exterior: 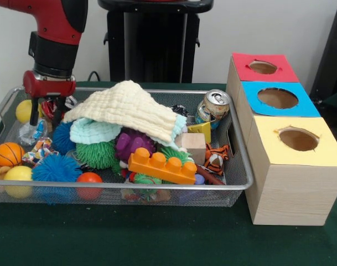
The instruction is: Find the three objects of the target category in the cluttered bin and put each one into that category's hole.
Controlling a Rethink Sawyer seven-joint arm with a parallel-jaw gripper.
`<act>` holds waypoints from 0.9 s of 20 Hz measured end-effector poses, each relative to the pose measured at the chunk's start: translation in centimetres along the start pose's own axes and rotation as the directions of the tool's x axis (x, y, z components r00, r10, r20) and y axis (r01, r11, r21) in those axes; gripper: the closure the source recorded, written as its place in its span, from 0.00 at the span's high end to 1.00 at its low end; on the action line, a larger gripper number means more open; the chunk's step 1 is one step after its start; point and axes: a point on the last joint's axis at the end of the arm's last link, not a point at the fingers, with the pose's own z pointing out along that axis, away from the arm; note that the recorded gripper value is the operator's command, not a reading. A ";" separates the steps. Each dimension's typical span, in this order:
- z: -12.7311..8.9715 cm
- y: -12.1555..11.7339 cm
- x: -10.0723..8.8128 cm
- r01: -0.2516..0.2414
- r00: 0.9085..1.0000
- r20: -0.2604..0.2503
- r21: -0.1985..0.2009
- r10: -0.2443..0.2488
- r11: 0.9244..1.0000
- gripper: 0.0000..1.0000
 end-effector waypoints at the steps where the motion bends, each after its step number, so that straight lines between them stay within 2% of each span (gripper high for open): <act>1: 0.0 0.0 0.2 0.000 1.000 -0.004 0.001 0.000 1.000 1.00; 12: -0.5 -0.6 0.9 0.013 0.999 -0.038 0.032 -0.012 0.999 1.00; 18: -0.2 -0.2 1.1 0.022 0.999 -0.029 0.053 -0.021 0.998 1.00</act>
